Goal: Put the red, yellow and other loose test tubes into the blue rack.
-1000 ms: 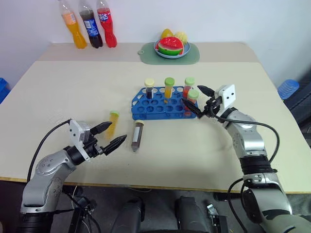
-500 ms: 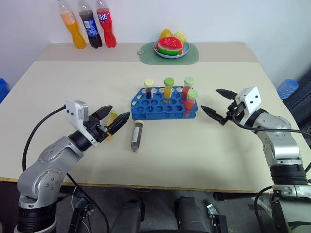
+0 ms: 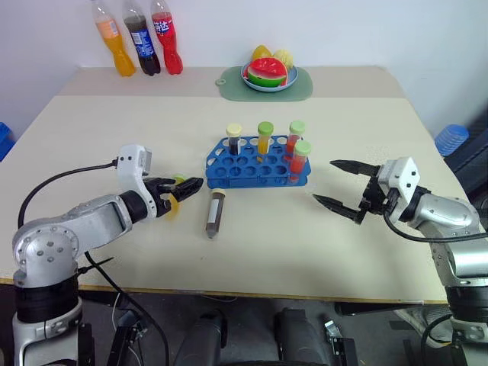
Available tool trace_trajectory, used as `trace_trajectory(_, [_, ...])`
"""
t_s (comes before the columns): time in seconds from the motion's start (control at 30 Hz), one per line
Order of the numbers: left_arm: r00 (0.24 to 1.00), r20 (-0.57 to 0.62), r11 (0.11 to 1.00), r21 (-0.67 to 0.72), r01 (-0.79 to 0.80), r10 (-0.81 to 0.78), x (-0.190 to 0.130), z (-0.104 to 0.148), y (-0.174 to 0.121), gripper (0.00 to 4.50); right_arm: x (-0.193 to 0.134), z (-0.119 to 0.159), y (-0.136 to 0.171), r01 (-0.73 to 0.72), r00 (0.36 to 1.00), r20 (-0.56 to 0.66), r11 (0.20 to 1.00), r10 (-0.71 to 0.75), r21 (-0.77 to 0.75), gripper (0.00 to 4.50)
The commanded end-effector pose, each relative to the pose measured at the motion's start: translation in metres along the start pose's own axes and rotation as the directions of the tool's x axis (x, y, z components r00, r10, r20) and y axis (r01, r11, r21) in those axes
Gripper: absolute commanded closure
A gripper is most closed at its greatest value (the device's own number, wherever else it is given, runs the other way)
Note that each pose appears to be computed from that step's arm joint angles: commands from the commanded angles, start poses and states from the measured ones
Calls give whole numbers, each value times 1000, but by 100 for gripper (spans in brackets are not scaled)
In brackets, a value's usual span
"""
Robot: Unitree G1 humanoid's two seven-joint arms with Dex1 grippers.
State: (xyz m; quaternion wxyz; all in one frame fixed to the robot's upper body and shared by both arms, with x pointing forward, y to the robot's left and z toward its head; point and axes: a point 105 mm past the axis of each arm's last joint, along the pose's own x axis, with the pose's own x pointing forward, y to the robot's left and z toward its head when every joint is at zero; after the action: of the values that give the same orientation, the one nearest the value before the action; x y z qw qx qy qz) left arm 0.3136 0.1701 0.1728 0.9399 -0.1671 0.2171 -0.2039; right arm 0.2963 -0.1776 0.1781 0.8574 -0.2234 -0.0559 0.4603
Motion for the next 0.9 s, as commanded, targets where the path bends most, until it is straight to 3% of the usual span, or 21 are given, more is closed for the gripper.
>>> trace_trajectory(0.03, [993, 8, 990, -67, -121, 122, -2, 23, 18, 0, 8, 18, 22, -128, 990, 48, 990, 131, -62, 8])
trace_trajectory(0.17, [977, -65, 974, -90, -210, 205, -1, 34, 28, 0, 9, 17, 36, -238, 970, 18, 967, 241, -94, 8])
trace_trajectory(0.33, [948, -147, 954, -63, -293, 282, 0, 48, 36, 0, 9, 19, 34, -276, 960, 37, 958, 279, -77, 8])
trace_trajectory(0.5, [910, -250, 938, -20, -347, 331, 9, 40, 46, 0, 13, 23, 32, -267, 960, 78, 962, 270, -47, 8])
trace_trajectory(0.9, [863, -389, 945, 75, -320, 323, 29, 41, 35, 0, 16, 31, 34, -269, 959, 118, 959, 258, 87, 8])
